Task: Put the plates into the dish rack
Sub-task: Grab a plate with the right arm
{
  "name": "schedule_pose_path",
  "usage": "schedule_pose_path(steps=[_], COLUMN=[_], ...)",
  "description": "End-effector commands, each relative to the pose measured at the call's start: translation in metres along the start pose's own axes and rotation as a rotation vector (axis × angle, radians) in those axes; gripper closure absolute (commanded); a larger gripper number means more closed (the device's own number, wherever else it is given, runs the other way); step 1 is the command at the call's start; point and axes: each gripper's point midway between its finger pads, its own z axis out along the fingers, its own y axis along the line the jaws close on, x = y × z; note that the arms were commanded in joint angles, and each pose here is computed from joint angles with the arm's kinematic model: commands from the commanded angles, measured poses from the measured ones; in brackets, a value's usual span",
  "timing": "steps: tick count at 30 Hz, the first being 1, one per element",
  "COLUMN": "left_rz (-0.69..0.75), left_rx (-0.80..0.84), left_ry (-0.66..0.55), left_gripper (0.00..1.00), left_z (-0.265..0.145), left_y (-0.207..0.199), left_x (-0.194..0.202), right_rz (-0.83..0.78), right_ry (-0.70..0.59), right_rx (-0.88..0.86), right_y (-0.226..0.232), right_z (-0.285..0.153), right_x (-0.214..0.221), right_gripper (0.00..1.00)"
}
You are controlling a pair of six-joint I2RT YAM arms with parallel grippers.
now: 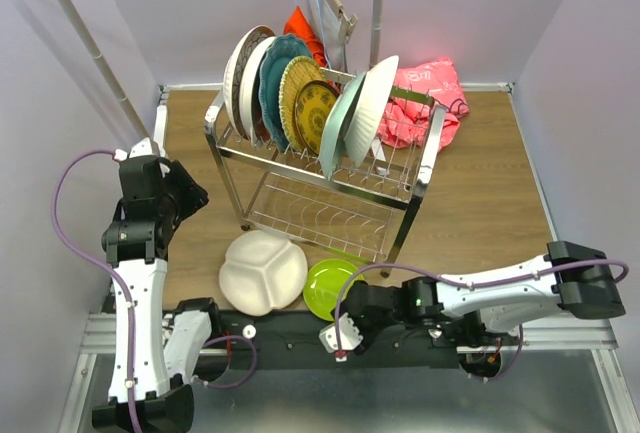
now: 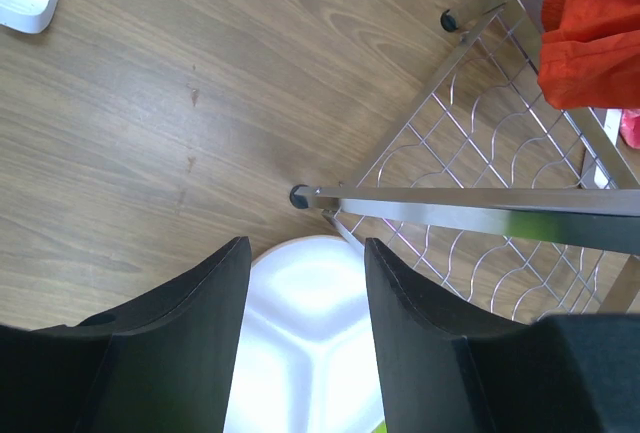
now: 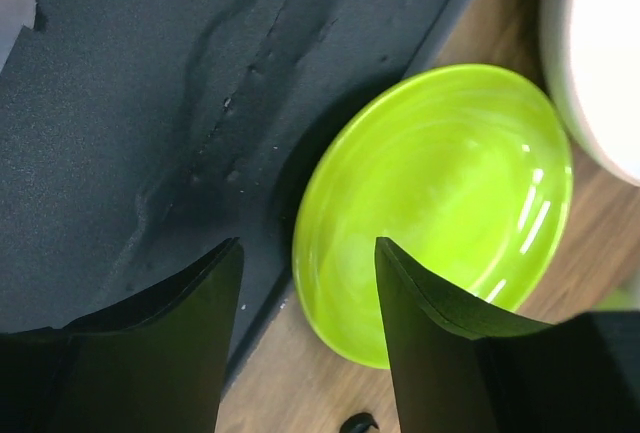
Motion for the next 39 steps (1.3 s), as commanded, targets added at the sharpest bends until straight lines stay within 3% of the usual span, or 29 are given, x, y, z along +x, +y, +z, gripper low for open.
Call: schedule_pose_path(steps=[1, 10, 14, 20, 31, 39], left_rz=[0.014, 0.033, 0.038, 0.037, 0.012, 0.009], left_rx=[0.034, 0.053, 0.058, 0.061, 0.091, 0.100], left_ry=[-0.053, -0.091, -0.097, -0.111, -0.135, -0.158], left_gripper=[0.41, 0.42, 0.41, 0.42, 0.42, 0.42], left_z=[-0.015, -0.027, -0.030, -0.035, -0.045, -0.051], left_y=[-0.008, -0.013, -0.014, -0.015, -0.023, -0.025], left_x=[-0.012, -0.022, -0.024, -0.026, -0.031, -0.036], right_rz=[0.040, 0.097, 0.101, 0.121, 0.175, 0.133], right_ry=[0.064, 0.152, 0.142, 0.110, 0.041, -0.099], right_rx=[0.032, 0.085, 0.085, 0.099, 0.062, 0.115], right_y=[-0.006, -0.014, -0.012, -0.021, -0.039, -0.059], right_z=[0.012, 0.028, 0.028, 0.022, -0.008, -0.069], right_x=[0.004, 0.017, 0.015, -0.002, -0.045, -0.080], right_gripper=[0.39, 0.55, 0.72, 0.88, 0.95, 0.99])
